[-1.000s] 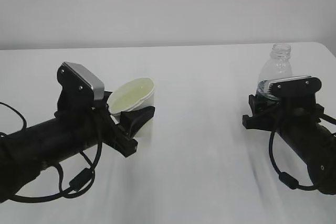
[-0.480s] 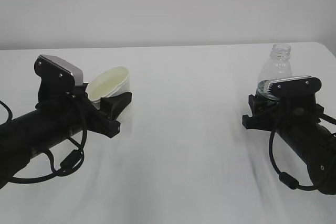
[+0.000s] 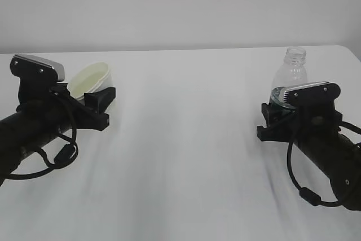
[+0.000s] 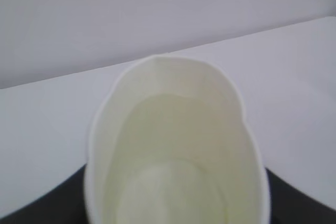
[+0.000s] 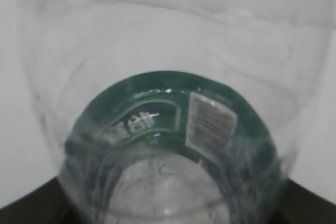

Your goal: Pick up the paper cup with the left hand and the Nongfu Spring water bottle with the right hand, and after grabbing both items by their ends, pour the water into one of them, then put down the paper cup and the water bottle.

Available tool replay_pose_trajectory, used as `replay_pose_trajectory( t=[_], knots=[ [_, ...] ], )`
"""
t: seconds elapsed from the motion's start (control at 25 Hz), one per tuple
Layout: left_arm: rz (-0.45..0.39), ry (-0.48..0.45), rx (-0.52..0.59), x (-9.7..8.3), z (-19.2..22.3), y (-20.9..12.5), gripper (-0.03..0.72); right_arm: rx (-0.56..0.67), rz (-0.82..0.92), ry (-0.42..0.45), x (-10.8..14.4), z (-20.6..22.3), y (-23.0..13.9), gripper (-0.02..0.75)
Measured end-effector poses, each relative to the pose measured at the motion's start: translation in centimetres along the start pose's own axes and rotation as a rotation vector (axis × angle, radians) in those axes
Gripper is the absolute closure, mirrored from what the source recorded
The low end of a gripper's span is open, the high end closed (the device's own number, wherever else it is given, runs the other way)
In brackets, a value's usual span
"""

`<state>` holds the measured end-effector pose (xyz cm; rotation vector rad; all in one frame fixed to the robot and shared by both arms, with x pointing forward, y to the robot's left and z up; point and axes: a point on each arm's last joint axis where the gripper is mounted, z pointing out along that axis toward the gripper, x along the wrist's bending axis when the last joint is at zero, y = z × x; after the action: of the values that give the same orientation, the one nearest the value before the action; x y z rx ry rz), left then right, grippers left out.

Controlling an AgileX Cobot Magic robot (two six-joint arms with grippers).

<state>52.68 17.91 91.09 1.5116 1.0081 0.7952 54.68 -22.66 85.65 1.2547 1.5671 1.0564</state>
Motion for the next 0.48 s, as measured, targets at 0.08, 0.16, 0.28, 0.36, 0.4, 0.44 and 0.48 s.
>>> replay_pose_trajectory(
  t=[0.08,0.16,0.28,0.36,0.4,0.44,0.48],
  knots=[
    [-0.013,0.031,-0.002,0.5,0.0,0.0,0.285,-0.001,-0.004,0.007,0.1,0.0,0.0,0.28],
    [-0.027,0.062,-0.003,1.0,0.0,0.0,0.285,-0.002,-0.005,0.011,0.1,0.0,0.0,0.28],
    [-0.046,0.101,-0.003,1.5,-0.1,0.0,0.285,-0.002,-0.006,0.013,0.1,0.0,0.0,0.28],
    [-0.06,0.126,-0.005,1.8,-0.1,0.0,0.285,-0.002,-0.006,0.013,0.1,0.0,0.0,0.28],
    [-0.064,0.14,-0.005,1.9,-0.1,0.0,0.285,-0.002,-0.006,0.013,0.1,0.0,0.0,0.28],
    [-0.065,0.15,-0.006,2.0,-0.2,0.0,0.285,-0.002,-0.006,0.013,0.1,0.0,0.0,0.28],
    [-0.065,0.163,-0.006,2.1,-0.2,0.0,0.285,-0.002,-0.006,0.013,0.1,0.0,0.0,0.28]
  ],
)
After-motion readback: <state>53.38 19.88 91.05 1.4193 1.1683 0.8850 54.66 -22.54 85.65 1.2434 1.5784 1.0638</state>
